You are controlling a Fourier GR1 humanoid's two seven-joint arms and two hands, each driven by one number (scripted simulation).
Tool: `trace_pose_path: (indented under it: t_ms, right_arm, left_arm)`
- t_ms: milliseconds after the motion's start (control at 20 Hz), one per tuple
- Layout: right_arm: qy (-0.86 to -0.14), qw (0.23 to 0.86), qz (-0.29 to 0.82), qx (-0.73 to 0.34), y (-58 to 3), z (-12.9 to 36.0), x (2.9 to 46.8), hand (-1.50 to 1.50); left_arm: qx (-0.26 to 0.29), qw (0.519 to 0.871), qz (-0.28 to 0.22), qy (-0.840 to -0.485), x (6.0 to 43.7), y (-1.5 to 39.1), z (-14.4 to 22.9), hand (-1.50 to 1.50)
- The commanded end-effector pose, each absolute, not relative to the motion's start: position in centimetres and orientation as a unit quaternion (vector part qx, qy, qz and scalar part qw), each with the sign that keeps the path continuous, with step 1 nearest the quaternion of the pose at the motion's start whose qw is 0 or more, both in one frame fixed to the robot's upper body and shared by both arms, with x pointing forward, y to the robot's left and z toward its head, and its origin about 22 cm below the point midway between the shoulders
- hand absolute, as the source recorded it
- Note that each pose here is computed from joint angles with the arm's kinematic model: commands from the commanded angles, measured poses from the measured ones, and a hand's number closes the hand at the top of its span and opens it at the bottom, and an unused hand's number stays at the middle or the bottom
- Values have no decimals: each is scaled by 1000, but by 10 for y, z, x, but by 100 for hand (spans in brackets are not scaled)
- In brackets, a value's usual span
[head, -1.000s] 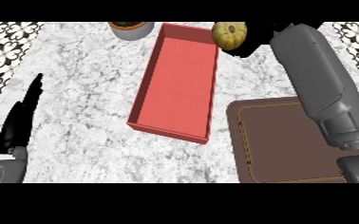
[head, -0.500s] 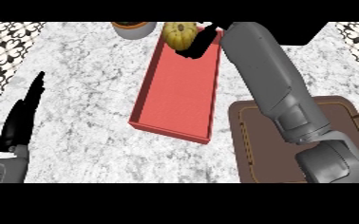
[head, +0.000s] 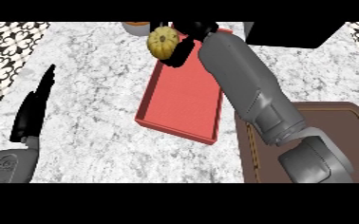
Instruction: Pick the squash from the tray and place it in the cardboard box
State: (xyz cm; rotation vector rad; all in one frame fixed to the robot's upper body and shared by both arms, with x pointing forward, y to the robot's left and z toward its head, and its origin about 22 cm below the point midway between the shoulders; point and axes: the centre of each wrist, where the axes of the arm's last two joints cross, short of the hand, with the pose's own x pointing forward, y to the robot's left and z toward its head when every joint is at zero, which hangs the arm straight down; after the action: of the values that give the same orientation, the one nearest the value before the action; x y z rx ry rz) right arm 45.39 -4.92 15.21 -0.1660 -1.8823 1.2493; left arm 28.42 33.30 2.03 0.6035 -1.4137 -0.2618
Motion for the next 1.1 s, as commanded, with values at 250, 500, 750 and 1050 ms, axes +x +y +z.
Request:
trace_pose_path:
  t_ms: [250, 500, 750, 1050]
  right_arm:
    - [-695, 522, 491, -57, -62, 108, 451, -150]
    - [-726, 508, 463, -27, -55, 123, 453, -150]
    - [-777, 495, 388, 1, -58, 123, 453, -150]
    - [-807, 516, 284, 43, -72, 149, 464, -150]
  left_arm:
    - [254, 707, -127, -648, 292, 334, 24, 0]
    - [255, 706, -139, -645, 298, 323, 32, 0]
    - [256, 708, -129, -646, 296, 334, 30, 0]
    - [275, 705, -117, -643, 293, 342, 29, 0]
